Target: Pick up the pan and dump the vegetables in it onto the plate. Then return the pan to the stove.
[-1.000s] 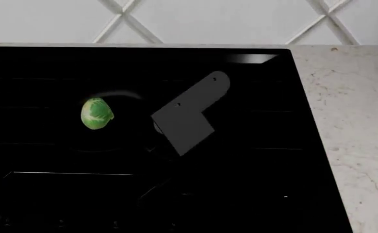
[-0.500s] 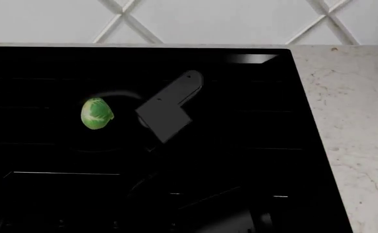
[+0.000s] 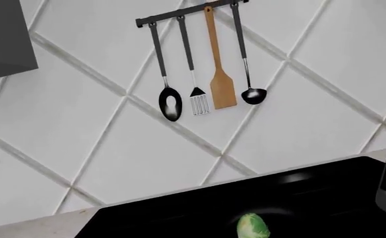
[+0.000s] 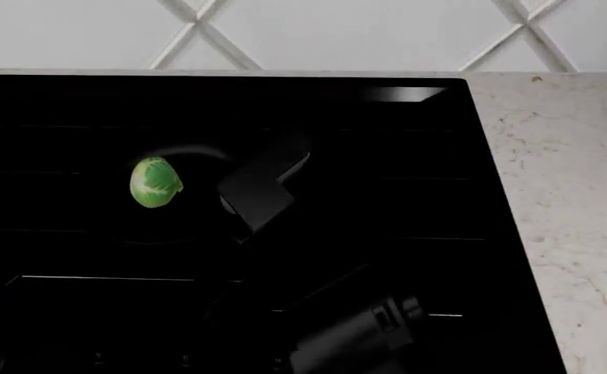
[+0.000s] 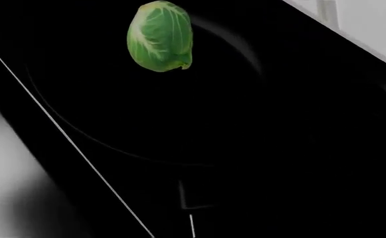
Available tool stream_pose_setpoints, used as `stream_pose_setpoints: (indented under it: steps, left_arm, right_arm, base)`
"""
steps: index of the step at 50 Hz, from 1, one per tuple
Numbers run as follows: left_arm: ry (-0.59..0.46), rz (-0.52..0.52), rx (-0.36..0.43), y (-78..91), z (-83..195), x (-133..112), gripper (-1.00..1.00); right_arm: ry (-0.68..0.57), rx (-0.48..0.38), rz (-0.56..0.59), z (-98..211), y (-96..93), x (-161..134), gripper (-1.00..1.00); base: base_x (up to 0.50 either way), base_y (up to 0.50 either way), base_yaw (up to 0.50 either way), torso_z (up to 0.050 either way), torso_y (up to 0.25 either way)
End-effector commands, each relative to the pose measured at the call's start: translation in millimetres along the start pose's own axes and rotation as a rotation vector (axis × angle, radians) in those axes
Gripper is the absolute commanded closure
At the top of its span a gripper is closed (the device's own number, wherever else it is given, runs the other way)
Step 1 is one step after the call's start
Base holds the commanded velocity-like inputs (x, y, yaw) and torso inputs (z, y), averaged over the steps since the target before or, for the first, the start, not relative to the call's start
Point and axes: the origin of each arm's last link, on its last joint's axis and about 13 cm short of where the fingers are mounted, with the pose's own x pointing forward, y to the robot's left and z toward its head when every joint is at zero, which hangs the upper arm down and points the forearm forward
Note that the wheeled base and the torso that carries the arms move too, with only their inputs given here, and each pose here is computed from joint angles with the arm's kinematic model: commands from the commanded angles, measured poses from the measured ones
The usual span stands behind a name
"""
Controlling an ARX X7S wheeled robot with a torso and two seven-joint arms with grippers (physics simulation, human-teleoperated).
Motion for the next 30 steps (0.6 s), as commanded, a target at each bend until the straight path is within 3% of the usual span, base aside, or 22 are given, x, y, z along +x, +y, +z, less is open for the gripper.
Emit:
stream_pose_setpoints:
  steps: [1,8,9,15,16,17,30]
  left_arm:
    - [-0.019,0.002,-0.009,0.9,3,-2,-1.0]
    - [-0.024,0.003,-0.009,0.9,4,-4,-1.0]
    - [-0.023,0.003,-0.009,0.8,4,-4,-1.0]
    - [-0.016,0.005,-0.015,0.9,1,-4,-1.0]
    - [-0.019,0.006,-0.016,1.1,2,-4,-1.0]
    - [-0.021,0.004,-0.016,0.9,2,-4,-1.0]
    - [-0.023,0.007,-0.013,1.0,3,-8,-1.0]
  right_arm:
    - [0.025,0.053,0.036,-7,2.4,15,-1.0]
    - [0.041,0.073,0.059,-12,5.3,20,-1.0]
    - [0.028,0.059,0.047,-12,5.2,19,1.0]
    - [-0.088,0.025,-0.018,2,3.0,-10,1.0]
    - [-0.122,-0.02,-0.064,7,3.2,-21,1.0]
    - [-0.153,0.012,-0.055,11,3.5,-29,1.0]
    - [-0.327,-0.04,-0.172,48,-2.0,-96,1.0]
  base:
    - [0.0,0.0,0.0,0.0,0.0]
    - [0.0,0.0,0.0,0.0,0.0]
    - [0.0,0.0,0.0,0.0,0.0]
    - [0.0,0.0,0.0,0.0,0.0]
    - [0.0,0.0,0.0,0.0,0.0]
    - [0.0,0.0,0.0,0.0,0.0]
    - [0.0,0.0,0.0,0.0,0.001]
